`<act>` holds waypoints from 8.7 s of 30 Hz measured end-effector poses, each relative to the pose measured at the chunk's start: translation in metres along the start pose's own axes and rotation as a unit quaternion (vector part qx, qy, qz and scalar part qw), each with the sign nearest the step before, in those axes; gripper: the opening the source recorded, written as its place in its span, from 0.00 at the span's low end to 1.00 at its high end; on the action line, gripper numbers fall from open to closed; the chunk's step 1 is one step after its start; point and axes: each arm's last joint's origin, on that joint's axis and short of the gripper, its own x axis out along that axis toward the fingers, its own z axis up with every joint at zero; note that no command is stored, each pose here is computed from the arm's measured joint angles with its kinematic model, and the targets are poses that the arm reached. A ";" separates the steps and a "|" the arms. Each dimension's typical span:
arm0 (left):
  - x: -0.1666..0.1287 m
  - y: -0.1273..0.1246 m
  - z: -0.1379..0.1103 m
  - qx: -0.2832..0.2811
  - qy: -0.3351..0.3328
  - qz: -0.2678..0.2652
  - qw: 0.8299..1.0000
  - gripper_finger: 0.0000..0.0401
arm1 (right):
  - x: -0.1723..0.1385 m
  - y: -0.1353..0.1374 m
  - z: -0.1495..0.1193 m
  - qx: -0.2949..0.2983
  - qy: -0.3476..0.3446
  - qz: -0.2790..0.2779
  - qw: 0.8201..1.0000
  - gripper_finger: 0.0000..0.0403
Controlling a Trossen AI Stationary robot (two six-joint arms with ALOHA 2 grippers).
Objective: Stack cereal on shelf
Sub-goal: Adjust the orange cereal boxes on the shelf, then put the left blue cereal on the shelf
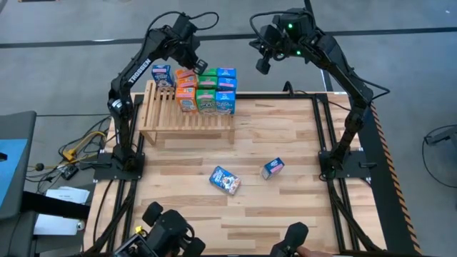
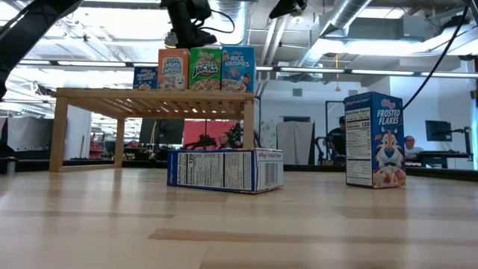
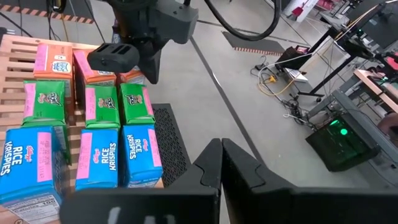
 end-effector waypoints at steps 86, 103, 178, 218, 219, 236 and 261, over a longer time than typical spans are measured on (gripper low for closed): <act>-0.033 0.011 -0.050 -0.065 0.005 0.108 0.992 0.00 | 0.015 -0.007 0.000 -0.012 -0.050 0.032 0.998 0.06; -0.142 0.001 -0.041 0.065 -0.097 -0.206 0.971 0.00 | -0.060 0.001 0.010 0.003 -0.037 0.026 0.999 0.12; -0.039 -0.145 -0.361 -0.088 -0.104 -0.350 0.927 0.00 | -0.008 0.478 -0.204 0.246 0.102 0.080 0.960 0.02; -0.017 -0.179 -0.360 -0.162 -0.114 -0.342 0.918 0.15 | -0.066 0.499 -0.210 0.258 0.069 0.064 0.961 0.02; -0.017 -0.179 -0.360 -0.162 -0.114 -0.342 0.918 0.15 | -0.063 0.504 -0.213 0.268 0.070 0.067 0.959 0.02; -0.019 -0.179 -0.357 -0.214 -0.126 -0.341 0.907 0.15 | -0.073 0.530 -0.254 0.265 0.132 0.080 0.952 0.02; -0.014 -0.216 -0.352 -0.123 -0.142 -0.465 0.865 0.01 | -0.076 0.515 -0.233 0.263 0.111 0.069 0.956 0.03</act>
